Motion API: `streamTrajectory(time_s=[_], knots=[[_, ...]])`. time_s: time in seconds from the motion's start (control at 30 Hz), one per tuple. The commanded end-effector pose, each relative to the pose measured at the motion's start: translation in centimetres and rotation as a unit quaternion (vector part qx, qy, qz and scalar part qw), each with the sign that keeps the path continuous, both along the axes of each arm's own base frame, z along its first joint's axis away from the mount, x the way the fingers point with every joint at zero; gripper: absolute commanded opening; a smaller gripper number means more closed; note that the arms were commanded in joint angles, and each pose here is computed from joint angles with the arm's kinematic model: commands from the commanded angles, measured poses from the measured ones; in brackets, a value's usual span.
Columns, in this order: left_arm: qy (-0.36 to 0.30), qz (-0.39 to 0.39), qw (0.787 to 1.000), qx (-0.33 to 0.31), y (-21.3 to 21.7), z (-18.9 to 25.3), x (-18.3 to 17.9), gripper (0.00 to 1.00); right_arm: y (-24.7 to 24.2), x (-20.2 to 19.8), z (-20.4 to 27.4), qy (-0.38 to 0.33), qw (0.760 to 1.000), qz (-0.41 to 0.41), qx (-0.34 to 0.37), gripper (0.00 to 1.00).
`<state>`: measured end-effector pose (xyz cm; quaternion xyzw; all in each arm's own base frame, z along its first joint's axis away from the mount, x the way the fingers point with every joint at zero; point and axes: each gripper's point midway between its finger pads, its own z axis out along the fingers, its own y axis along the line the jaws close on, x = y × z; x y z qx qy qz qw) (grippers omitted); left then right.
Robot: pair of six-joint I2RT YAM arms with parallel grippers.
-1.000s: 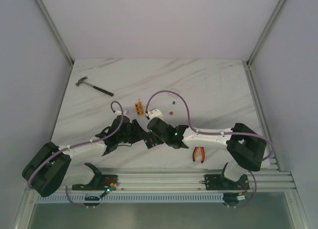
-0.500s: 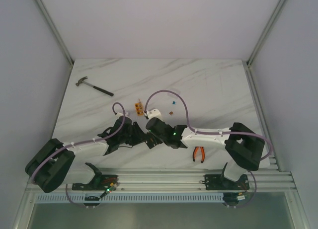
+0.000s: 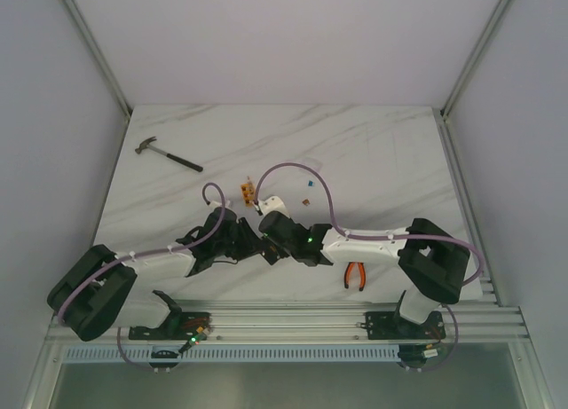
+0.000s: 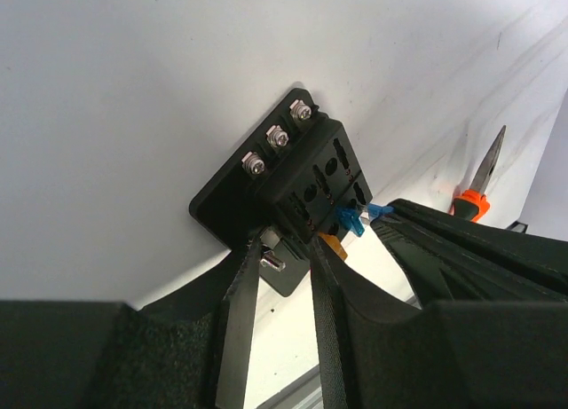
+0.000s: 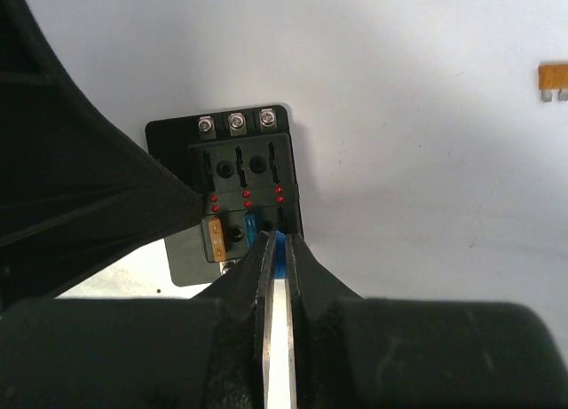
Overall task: Snap on the fuse box
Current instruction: Install the fuse at the fuse box base.
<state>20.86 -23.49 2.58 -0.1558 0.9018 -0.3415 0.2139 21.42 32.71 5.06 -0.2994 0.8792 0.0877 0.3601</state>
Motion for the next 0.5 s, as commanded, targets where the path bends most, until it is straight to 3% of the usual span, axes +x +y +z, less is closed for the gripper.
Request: streamTrajectory(time_s=[0.0,0.47], knots=[[0.023,-0.002,0.999,0.027,0.56,-1.41,-0.62,0.39,1.1,1.07,1.69,-0.04,0.999,0.022,-0.001,0.0],[0.021,0.003,0.999,0.049,1.02,-1.67,-0.13,0.38,1.19,2.02,1.71,-0.067,0.997,0.045,-0.009,0.0]])
